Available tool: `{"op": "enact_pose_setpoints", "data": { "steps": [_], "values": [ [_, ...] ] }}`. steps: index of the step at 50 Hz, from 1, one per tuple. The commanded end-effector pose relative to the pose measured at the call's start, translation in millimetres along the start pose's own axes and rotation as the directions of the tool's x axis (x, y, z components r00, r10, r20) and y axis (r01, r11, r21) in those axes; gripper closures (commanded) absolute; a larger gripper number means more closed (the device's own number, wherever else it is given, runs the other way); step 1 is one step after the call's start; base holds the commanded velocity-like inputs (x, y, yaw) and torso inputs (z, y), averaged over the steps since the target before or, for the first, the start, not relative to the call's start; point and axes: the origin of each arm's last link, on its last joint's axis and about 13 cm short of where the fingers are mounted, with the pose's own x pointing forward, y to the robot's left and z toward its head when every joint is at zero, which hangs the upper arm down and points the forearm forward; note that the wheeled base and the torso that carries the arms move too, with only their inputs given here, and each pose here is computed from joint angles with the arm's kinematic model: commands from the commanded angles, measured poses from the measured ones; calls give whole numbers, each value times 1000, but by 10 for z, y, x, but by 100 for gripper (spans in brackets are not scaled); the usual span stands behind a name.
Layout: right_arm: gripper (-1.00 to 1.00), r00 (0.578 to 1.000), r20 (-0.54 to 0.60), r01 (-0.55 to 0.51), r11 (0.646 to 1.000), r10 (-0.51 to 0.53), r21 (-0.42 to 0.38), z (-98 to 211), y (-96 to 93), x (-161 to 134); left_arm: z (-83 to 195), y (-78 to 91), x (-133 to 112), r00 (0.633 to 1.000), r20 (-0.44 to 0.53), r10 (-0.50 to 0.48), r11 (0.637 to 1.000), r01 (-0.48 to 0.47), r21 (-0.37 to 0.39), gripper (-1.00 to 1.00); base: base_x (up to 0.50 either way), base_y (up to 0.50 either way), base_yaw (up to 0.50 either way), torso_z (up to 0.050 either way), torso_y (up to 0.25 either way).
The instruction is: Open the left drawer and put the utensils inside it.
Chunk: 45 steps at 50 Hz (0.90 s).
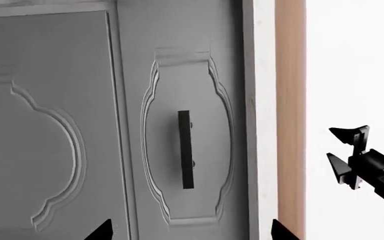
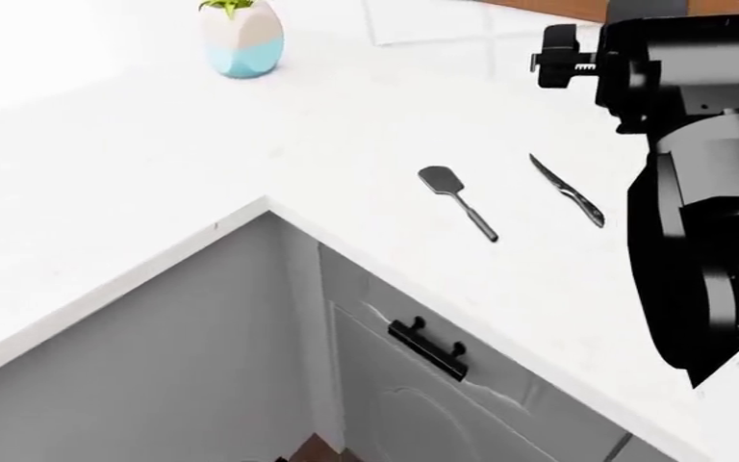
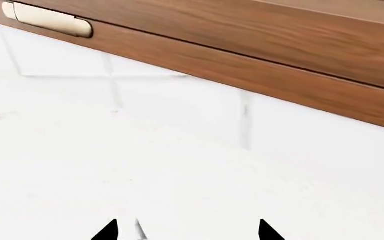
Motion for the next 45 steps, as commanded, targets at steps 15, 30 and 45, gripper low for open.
{"op": "enact_pose_setpoints", "data": {
  "steps": [15,30,45],
  "values": [
    [-100,999,-36,9,1000,-8,26,-20,-2,-6,-12,2,-4,1000,0,7,1000,-7,2,-100,0,0,500,0,0],
    [-100,996,-82,39,998,-35,54,-52,-28,-4,3,-8,8,1000,2,7,1000,-7,6,-100,194,-183,33,0,0],
    [-100,994,-96,62,997,-58,43,-100,-26,11,-17,12,-5,1000,2,11,1000,-11,-1,-100,313,-294,0,0,0]
  ]
}}
